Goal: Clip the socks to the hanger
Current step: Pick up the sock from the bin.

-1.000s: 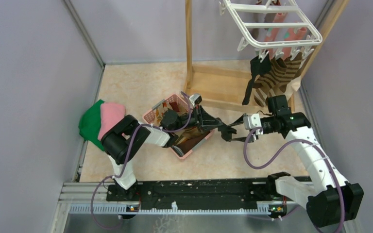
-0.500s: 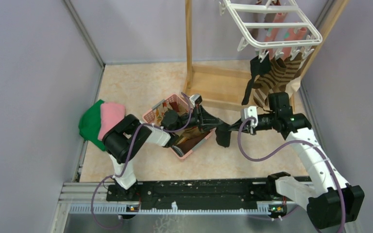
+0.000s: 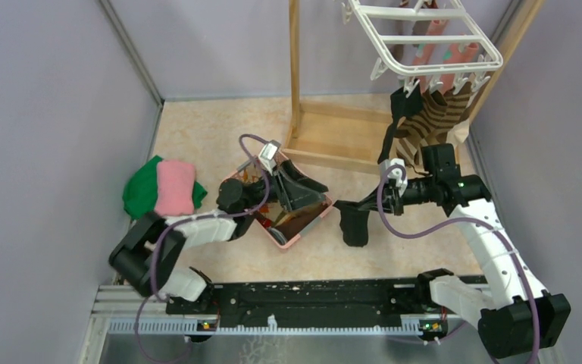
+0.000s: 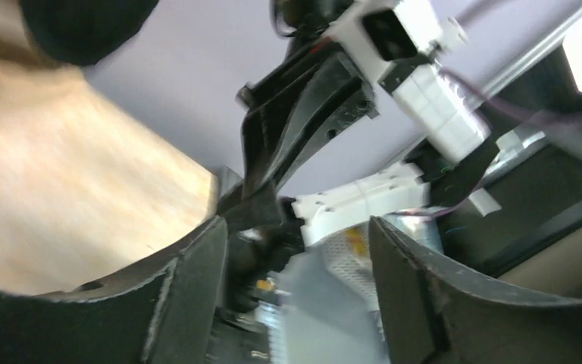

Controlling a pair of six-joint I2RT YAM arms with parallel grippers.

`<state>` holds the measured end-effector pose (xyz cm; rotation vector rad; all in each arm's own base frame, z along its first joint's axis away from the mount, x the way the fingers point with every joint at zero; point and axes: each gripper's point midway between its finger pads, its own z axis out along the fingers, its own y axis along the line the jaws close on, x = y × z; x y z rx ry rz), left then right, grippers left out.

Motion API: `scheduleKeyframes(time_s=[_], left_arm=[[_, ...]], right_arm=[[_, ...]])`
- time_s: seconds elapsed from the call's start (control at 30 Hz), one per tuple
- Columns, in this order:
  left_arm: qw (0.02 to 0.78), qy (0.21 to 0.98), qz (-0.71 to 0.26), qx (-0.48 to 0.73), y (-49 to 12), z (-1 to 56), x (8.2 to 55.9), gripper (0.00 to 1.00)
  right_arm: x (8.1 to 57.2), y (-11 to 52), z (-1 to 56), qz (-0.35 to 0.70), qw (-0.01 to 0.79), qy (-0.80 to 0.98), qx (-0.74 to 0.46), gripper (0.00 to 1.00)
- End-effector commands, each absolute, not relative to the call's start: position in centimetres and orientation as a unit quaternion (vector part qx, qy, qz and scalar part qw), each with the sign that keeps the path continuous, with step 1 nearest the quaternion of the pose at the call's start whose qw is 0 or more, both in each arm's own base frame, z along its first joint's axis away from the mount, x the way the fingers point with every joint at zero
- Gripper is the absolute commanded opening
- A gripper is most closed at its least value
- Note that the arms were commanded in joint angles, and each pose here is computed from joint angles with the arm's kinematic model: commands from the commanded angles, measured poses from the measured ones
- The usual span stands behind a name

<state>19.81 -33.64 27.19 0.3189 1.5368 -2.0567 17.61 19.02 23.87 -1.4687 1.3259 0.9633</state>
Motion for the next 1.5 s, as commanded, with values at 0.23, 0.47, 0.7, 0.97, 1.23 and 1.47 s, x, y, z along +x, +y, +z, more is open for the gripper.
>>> scheduleKeyframes(time_s=[0.23,0.47,0.7,0.97,1.23,1.47], left_arm=[[0.632,0.388,-0.442,0.504,-33.2,26.5,16.0,0.99],[0.607,0.354,-0.466,0.538,-35.3,26.0,15.7,0.99],[0.592,0.377,-0.476,0.53,-37.2,25.3,16.4,0.77],[0.582,0.365,-0.495,0.532,-39.1,24.8,15.5,0.61],[0.582,0.373,-0.494,0.528,-39.2,24.7,15.7,0.47],[0.576,0.372,-0.5,0.528,-39.6,24.7,15.7,0.03]], right_arm=[[16.8,19.3,24.5,0.428,0.441,0.531,-0.583,0.0],[16.5,19.3,24.3,0.428,0.441,0.521,-0.592,0.0],[16.4,19.2,24.3,0.425,0.439,0.519,-0.598,0.0],[16.4,19.2,24.3,0.423,0.437,0.52,-0.599,0.0],[16.4,19.1,24.2,0.421,0.436,0.521,-0.601,0.0],[16.4,19.2,24.2,0.423,0.435,0.521,-0.6,0.0]])
